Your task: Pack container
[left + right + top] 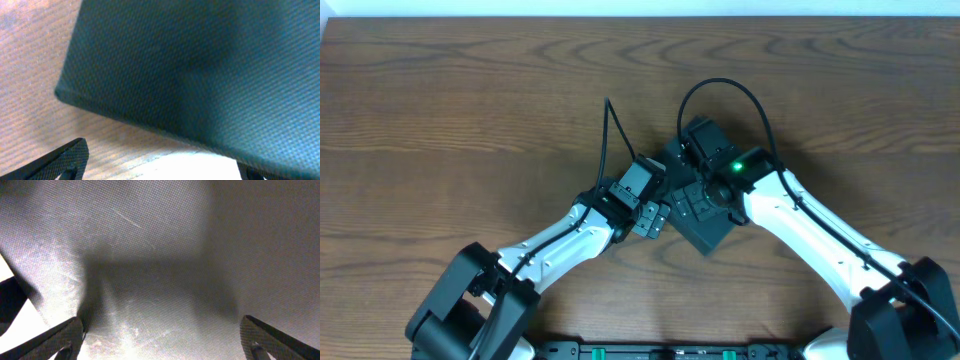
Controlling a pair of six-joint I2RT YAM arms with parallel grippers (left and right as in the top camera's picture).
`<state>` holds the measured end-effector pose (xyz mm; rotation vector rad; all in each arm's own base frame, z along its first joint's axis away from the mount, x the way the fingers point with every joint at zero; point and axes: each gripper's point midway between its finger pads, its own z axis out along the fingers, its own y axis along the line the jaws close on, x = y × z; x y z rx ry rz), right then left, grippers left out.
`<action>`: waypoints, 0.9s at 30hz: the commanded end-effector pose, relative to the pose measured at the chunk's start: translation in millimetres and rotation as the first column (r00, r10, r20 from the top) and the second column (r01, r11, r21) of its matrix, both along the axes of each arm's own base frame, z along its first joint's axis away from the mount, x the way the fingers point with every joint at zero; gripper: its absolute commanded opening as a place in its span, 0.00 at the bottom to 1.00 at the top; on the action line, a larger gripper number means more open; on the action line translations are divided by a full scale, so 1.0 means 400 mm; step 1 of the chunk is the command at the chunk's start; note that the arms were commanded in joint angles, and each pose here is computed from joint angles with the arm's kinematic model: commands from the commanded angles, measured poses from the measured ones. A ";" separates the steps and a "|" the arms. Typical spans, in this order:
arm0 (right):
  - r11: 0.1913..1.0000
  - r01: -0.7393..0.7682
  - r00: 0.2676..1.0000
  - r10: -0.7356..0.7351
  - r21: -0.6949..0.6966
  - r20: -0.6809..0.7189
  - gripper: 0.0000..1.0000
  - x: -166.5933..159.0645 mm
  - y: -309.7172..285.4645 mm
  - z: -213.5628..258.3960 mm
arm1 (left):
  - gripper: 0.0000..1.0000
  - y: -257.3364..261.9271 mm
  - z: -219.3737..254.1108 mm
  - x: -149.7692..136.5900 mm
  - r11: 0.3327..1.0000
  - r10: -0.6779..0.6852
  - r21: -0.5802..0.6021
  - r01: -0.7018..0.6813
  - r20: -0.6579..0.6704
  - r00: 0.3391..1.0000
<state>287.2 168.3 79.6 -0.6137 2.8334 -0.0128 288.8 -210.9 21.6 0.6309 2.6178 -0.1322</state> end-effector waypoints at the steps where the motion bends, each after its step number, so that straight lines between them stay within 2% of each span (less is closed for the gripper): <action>1: 0.997 0.007 1.000 -0.008 -0.081 -0.010 0.99 -0.010 -0.035 -0.035 | 0.95 -0.004 -0.005 0.008 1.000 -0.009 0.004 0.009 0.017 1.000; 9: 0.997 0.008 1.000 -0.008 -0.075 -0.001 0.99 -0.005 -0.031 -0.034 | 0.95 0.000 0.001 0.002 1.000 -0.010 0.005 0.010 0.011 1.000; 15: 0.999 0.012 0.999 -0.009 -0.053 0.040 0.99 0.011 -0.023 -0.015 | 0.95 0.007 0.092 0.001 1.000 -0.010 -0.028 0.012 0.075 0.997; 21: 0.999 0.038 0.990 -0.038 0.003 0.133 0.99 0.015 -0.027 0.073 | 0.95 0.025 0.238 -0.004 0.996 -0.006 -0.086 0.024 0.205 0.979; 27: 0.990 0.109 0.973 -0.125 0.091 0.193 0.99 -0.044 -0.060 0.192 | 0.95 0.090 0.302 0.036 0.994 0.091 -0.085 -0.068 0.298 0.950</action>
